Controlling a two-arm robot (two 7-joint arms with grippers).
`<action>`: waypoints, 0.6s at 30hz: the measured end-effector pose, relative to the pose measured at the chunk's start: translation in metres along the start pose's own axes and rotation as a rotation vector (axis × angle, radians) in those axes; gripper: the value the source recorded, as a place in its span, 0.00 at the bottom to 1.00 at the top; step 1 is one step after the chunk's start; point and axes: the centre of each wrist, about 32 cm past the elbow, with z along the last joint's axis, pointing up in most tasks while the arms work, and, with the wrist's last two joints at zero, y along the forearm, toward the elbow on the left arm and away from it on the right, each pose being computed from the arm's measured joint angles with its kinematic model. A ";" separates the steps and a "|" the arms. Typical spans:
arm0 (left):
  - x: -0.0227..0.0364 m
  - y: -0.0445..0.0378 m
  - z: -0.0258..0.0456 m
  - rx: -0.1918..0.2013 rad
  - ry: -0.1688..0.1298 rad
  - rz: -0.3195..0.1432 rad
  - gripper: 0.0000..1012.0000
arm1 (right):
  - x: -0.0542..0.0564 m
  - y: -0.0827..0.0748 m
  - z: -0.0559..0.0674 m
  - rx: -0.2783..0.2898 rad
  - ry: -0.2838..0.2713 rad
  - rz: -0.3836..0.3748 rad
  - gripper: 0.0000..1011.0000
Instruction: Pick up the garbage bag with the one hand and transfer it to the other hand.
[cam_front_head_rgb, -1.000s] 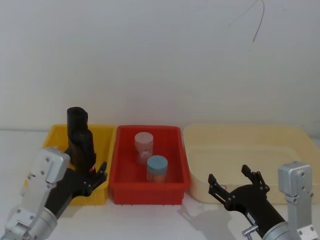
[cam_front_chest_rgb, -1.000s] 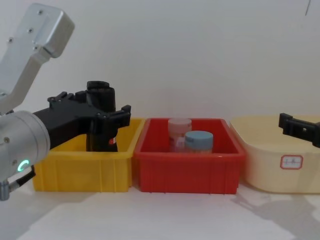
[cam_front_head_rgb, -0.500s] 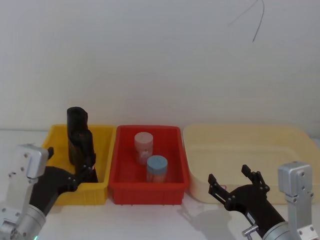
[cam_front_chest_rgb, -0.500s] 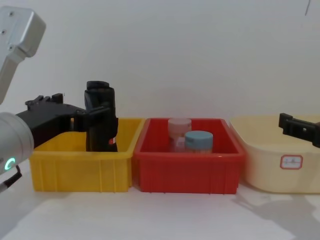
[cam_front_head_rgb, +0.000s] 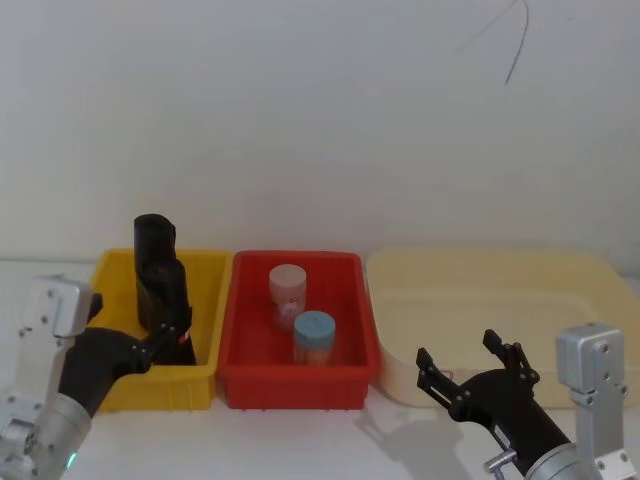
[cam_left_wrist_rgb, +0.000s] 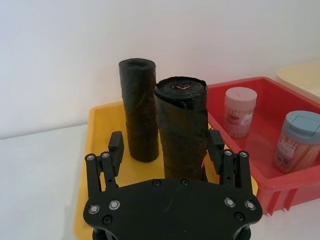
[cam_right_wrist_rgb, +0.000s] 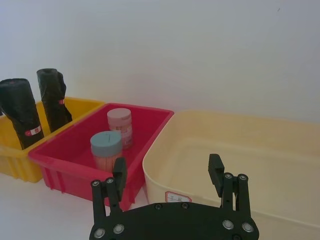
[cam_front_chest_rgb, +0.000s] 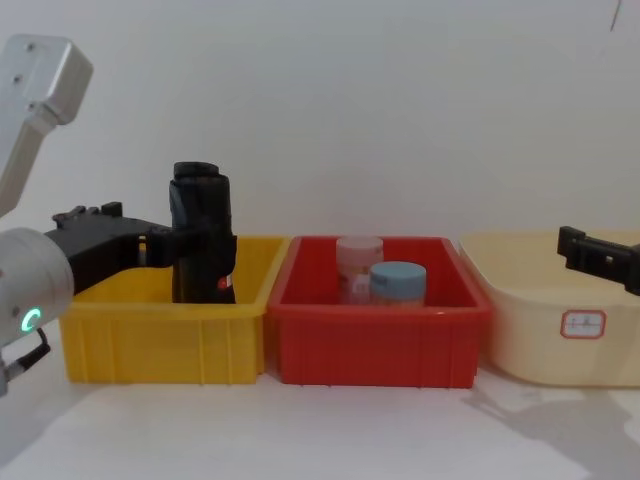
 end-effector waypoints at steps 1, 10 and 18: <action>-0.0001 -0.0024 -0.0001 0.005 0.002 -0.007 0.99 | 0.000 0.000 0.000 0.000 0.000 0.000 0.99; -0.0017 -0.0208 0.0034 0.013 0.013 -0.052 0.99 | 0.000 0.000 0.000 0.000 0.000 0.000 0.99; -0.0031 -0.0384 0.0096 0.004 0.027 -0.074 0.98 | 0.000 0.000 0.000 0.000 0.000 0.000 0.99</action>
